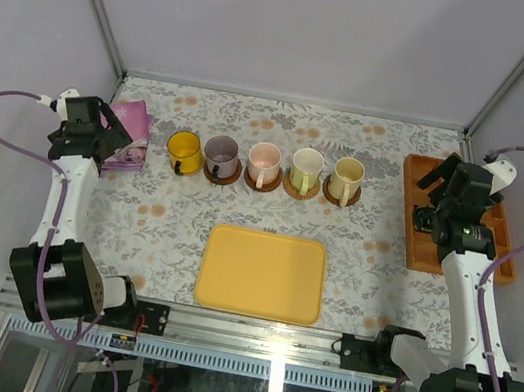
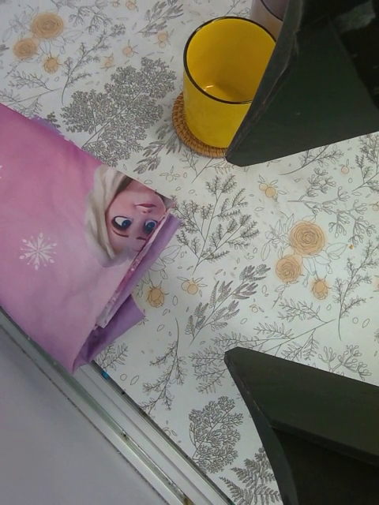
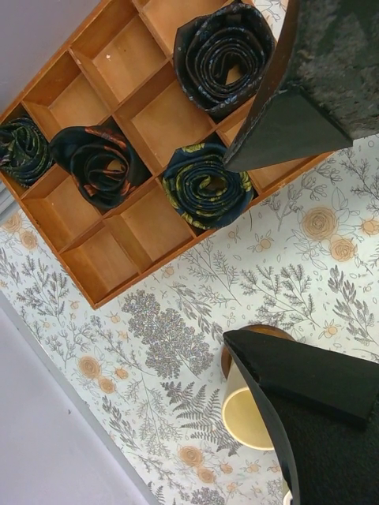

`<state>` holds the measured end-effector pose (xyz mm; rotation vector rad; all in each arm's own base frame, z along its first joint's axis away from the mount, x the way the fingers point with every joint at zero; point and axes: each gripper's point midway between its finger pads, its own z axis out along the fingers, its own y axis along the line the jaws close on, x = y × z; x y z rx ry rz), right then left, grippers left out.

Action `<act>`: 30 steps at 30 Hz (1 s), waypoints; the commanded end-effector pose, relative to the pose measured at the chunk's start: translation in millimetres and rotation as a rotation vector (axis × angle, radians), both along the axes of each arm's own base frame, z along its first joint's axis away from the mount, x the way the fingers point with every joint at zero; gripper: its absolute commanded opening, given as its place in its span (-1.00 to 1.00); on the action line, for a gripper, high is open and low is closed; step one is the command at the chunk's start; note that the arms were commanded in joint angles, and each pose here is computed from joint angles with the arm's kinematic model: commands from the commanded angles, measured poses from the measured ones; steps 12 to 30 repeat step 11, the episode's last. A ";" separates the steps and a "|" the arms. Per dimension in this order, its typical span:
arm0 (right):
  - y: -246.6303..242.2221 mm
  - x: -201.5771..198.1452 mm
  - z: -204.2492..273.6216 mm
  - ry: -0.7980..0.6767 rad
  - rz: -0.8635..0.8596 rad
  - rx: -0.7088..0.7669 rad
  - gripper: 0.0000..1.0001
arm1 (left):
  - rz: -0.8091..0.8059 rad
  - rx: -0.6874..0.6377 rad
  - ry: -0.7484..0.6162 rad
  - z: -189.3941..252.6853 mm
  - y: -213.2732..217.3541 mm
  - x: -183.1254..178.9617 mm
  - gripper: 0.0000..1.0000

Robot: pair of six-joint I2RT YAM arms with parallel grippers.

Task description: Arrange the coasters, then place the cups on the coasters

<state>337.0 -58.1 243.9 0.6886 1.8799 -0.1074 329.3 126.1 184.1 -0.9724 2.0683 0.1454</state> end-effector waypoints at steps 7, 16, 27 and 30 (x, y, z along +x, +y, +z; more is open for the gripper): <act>-7.8 0.5 15.4 -0.063 -0.026 -0.040 0.79 | -0.006 0.025 -0.085 13.8 -1.4 -4.7 1.00; -9.1 -1.5 15.9 -0.063 -0.027 -0.053 0.79 | -0.042 0.011 -0.129 21.3 -8.5 -0.4 1.00; -9.1 -1.5 15.9 -0.063 -0.027 -0.053 0.79 | -0.042 0.011 -0.129 21.3 -8.5 -0.4 1.00; -9.1 -1.5 15.9 -0.063 -0.027 -0.053 0.79 | -0.042 0.011 -0.129 21.3 -8.5 -0.4 1.00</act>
